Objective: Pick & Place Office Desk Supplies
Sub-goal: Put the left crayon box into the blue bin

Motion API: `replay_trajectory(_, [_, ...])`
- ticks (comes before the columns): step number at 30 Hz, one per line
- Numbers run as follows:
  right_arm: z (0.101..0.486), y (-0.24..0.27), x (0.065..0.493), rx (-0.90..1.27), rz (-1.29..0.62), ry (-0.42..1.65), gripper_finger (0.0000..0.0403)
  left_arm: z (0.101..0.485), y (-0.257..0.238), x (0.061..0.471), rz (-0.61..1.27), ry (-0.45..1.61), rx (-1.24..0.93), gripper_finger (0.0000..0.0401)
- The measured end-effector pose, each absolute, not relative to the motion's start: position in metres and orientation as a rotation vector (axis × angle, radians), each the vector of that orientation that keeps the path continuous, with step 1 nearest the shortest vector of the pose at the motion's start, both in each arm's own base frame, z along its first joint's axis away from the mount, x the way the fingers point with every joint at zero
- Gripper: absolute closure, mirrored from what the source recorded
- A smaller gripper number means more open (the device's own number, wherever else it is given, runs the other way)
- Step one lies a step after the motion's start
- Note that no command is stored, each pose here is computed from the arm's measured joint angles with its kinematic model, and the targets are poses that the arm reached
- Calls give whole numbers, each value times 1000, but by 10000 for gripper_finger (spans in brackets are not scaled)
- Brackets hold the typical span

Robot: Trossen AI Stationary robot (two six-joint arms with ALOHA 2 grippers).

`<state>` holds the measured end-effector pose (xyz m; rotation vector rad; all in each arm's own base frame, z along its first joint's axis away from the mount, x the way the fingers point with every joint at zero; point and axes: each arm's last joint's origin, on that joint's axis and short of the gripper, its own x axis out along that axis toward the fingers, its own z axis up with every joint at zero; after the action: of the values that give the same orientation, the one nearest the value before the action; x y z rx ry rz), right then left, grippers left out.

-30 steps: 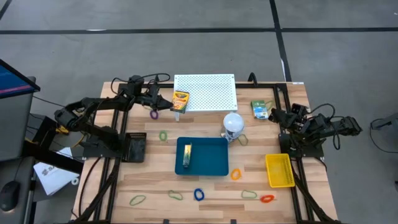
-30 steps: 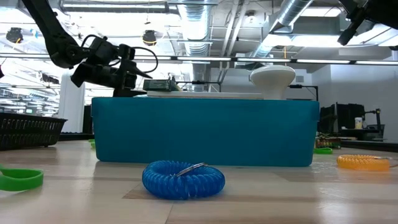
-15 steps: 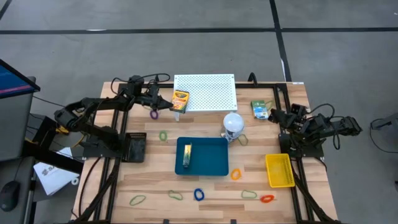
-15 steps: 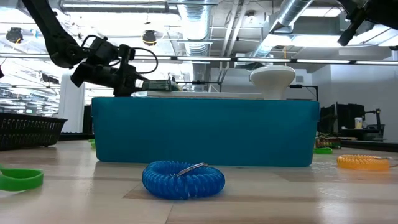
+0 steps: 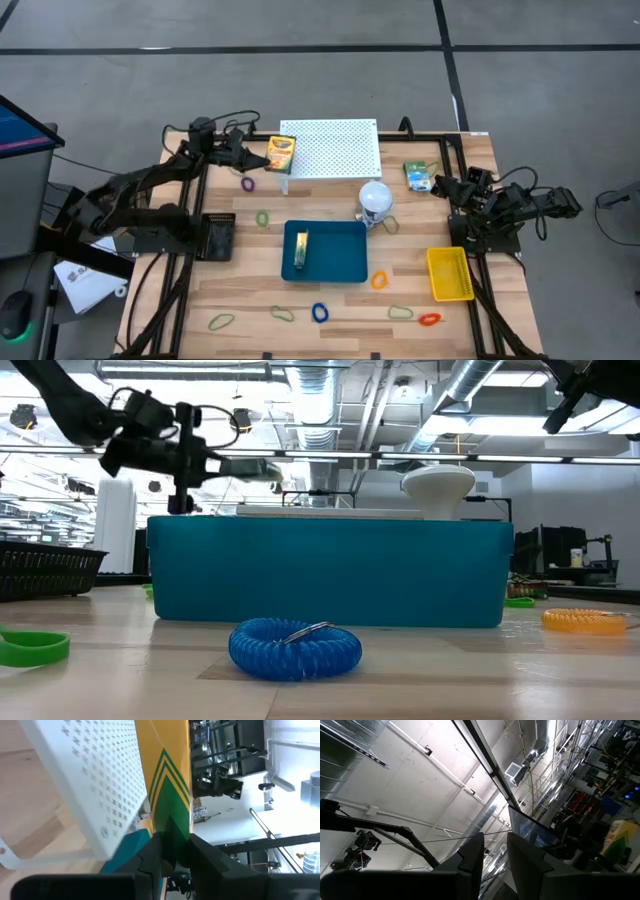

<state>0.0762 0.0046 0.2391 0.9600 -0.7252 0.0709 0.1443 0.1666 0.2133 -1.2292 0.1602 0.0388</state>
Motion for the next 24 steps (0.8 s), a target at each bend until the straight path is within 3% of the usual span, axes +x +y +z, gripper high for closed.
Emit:
replay_trajectory(13, [239,5,76,958,71,-726,320,254,95,149,-6,149,-1170,329])
replay_trajectory(24, [240,5,76,967,82,-732,320,258,26,172,-7,177,-1230,330])
